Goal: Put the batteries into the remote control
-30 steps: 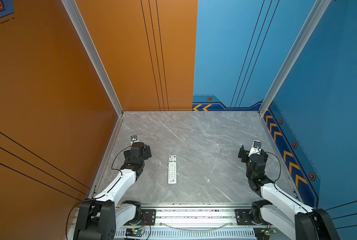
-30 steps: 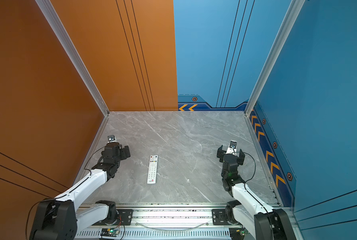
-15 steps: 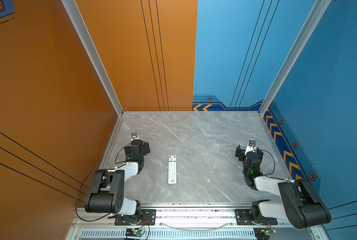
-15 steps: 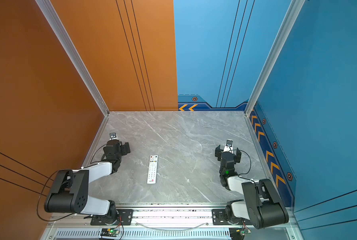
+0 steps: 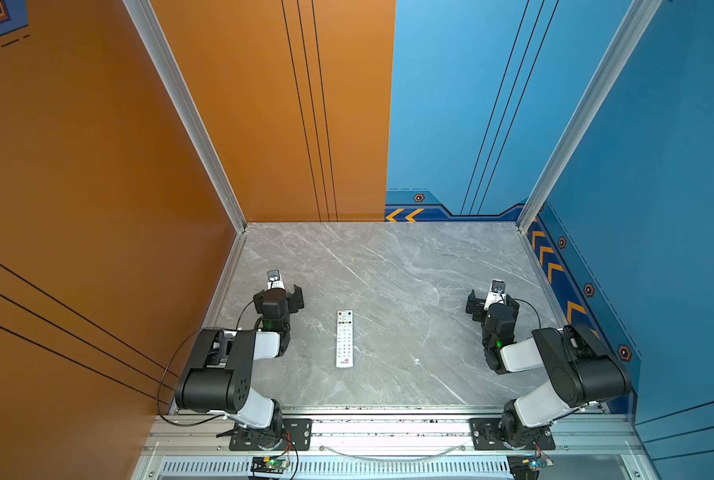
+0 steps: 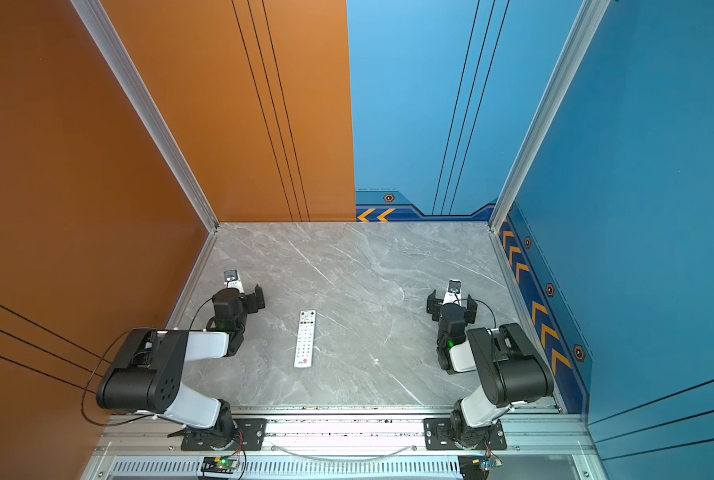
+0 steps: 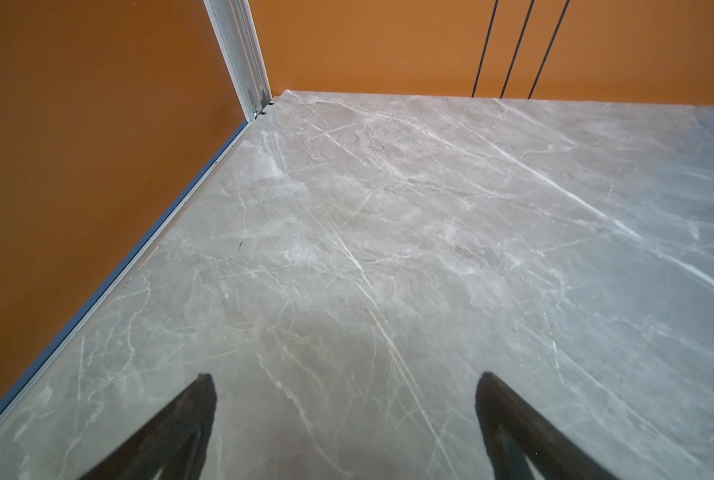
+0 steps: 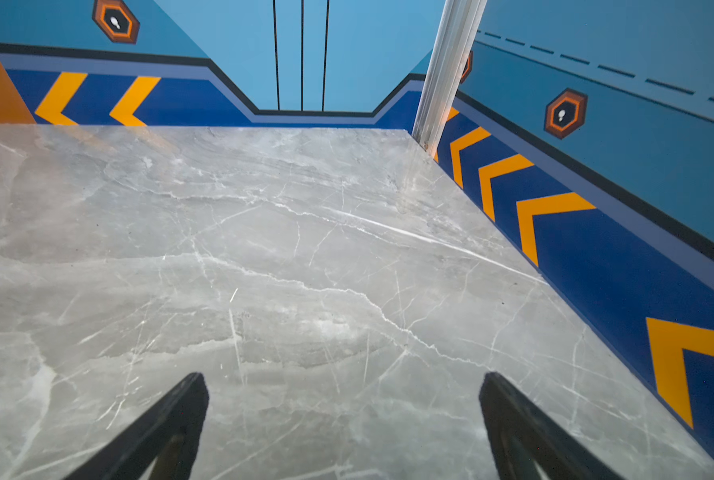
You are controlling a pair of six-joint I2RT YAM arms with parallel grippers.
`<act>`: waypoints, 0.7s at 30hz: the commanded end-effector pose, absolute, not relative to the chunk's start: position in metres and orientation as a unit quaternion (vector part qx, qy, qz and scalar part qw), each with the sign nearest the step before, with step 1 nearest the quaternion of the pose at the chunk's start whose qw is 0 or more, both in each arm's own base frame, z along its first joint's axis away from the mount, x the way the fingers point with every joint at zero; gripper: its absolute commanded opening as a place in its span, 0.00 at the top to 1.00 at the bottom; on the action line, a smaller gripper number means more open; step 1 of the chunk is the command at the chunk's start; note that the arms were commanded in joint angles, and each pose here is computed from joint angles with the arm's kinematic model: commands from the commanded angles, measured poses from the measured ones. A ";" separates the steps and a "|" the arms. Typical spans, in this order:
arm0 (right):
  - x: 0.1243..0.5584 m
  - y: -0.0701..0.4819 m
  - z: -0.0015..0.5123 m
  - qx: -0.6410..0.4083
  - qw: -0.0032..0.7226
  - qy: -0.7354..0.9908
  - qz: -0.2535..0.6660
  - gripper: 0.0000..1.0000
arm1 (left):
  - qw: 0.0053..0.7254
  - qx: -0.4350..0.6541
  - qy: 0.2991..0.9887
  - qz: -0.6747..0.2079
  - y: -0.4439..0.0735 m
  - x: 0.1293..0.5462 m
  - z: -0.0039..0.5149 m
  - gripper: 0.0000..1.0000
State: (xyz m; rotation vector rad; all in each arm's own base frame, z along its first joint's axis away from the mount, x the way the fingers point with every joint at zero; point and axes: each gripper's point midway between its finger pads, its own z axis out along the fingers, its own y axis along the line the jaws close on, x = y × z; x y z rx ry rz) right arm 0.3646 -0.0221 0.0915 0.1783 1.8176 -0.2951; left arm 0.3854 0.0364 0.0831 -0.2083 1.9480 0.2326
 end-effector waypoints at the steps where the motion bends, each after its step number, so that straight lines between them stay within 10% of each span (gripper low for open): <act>1: 0.372 -0.024 0.106 0.091 0.619 0.771 -0.122 0.00 | 0.581 -0.078 0.803 0.105 0.033 0.389 0.094 0.02; 21: 0.383 -0.040 0.099 0.126 0.587 0.792 -0.113 0.00 | 0.581 -0.069 0.803 0.114 0.028 0.389 0.095 0.02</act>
